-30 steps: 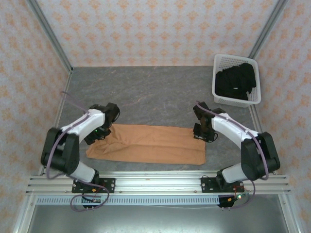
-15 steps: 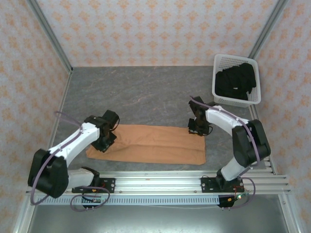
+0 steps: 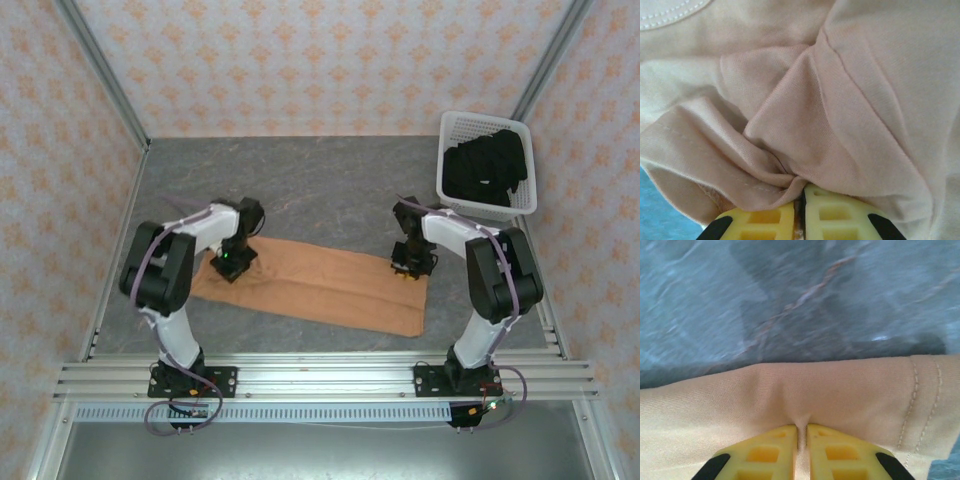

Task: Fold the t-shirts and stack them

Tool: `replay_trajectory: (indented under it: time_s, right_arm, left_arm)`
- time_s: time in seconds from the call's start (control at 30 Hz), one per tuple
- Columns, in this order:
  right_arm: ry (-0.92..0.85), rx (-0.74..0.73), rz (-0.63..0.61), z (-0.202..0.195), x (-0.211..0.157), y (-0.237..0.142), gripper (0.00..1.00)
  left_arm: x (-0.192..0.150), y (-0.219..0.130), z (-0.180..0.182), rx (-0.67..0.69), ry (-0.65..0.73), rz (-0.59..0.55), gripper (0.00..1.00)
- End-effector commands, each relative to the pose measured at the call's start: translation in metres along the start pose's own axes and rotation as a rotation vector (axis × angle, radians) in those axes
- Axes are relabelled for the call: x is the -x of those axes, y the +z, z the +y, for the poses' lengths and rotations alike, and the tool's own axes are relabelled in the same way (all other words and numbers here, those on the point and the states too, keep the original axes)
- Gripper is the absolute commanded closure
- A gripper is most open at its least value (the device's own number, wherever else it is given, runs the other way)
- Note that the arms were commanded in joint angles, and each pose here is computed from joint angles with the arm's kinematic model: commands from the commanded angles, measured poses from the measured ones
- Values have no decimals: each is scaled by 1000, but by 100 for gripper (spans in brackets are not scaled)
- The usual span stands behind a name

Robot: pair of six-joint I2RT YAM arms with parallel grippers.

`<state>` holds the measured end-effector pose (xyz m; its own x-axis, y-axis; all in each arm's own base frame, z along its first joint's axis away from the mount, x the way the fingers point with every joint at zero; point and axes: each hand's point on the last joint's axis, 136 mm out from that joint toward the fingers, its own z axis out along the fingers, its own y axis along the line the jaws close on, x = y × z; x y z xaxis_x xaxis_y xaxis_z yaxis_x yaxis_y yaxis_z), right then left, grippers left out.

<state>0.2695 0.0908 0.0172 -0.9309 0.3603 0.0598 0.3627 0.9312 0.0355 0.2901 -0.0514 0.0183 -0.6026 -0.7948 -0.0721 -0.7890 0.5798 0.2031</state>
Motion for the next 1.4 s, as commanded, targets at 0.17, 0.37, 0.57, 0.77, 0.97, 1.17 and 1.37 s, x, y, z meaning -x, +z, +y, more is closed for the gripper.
replay_trajectory:
  time_s: [0.17,0.37,0.57,0.77,0.97,1.17,1.37]
  right_arm:
    - [175,-12,74,-11,-48,18,86]
    - [270,184,147,63,-94,22,84]
    - [302,265,157,112,-98,15,80]
    - [256,282,62,113,-79,-24,65]
    - [202,322,-62,95,-58,-87,54]
    - [164,400,-90,69,-51,-105,56]
    - [27,408,59,63,-82,-78,58]
  left_arm:
    - [85,-24,-206,-306,117,-140,89]
    - [110,-44,-337,-697,65,-152,87]
    - [126,-96,-382,-980,4,-206,75]
    - [137,-213,-343,-1051,87,-354,50]
    - [112,-251,-269,-937,179,-337,46]
    - [33,-188,-182,-816,242,-118,48]
    - [-96,-100,-82,-654,400,147,53]
